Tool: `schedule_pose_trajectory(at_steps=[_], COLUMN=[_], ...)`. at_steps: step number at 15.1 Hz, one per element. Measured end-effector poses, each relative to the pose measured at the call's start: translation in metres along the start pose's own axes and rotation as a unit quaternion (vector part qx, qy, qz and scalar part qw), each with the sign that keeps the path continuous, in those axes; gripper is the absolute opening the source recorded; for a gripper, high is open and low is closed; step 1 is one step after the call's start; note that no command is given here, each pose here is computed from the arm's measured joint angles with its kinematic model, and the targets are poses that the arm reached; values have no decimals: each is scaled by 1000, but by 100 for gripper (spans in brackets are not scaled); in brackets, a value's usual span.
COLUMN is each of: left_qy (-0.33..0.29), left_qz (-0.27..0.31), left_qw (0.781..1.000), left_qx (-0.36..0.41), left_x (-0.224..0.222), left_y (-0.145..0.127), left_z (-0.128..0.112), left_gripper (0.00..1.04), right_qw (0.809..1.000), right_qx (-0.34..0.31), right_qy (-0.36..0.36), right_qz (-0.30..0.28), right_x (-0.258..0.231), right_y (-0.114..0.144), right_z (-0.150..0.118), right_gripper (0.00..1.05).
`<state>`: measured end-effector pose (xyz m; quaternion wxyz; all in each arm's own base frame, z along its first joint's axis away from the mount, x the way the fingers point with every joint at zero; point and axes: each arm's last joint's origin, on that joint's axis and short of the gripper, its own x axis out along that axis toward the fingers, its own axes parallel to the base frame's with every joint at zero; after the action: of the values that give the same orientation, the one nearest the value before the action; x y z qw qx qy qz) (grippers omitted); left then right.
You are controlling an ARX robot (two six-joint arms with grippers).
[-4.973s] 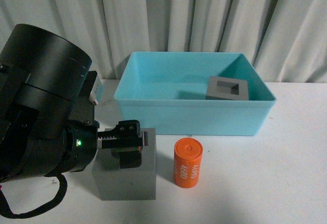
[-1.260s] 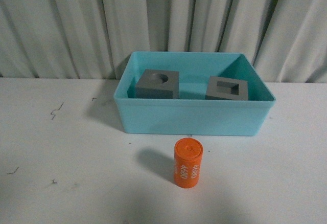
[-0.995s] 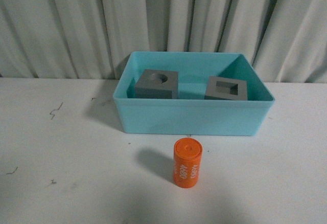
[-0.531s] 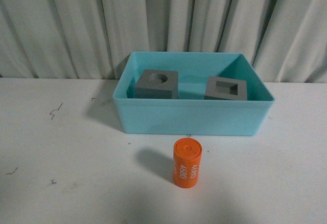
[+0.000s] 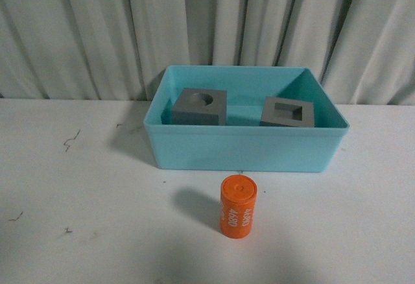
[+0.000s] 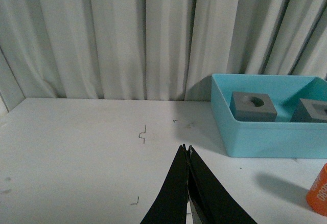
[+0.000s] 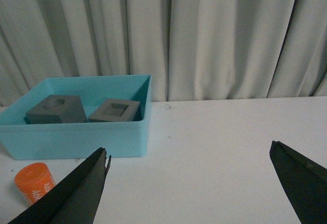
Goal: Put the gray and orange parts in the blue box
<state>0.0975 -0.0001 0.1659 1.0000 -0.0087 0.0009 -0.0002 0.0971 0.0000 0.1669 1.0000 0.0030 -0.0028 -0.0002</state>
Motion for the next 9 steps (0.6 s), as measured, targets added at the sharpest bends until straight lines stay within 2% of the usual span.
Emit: schedule_pose_trajectory(at_steps=[1,5,6,7,8,9], left_qy=[0,0,0,-1,0,0], left_qz=[0,0,0,0,0,0], left_qw=[1000,1000,1000,1000,1000,1000], left_qx=[0,0,0,0,0,1], left_x=[0,0,0,0,0,0], left_y=[0,0,0,0,0,0], left_z=[0,0,0,0,0,0], left_gripper=[3,54,67,79,92,100], right_qw=[1000,1000,987,978,983,987], right_qx=[0,3,40,60,61,35], right_qy=[0,16,156,199,176,149], right_qz=[0,0,6,-10,4,51], right_x=[0,0,4,25,50,79], right_y=[0,0,-2,-10,-15,-13], right_z=[0,-2,0,12,33,51], right_gripper=[98,98,98,98,98,98])
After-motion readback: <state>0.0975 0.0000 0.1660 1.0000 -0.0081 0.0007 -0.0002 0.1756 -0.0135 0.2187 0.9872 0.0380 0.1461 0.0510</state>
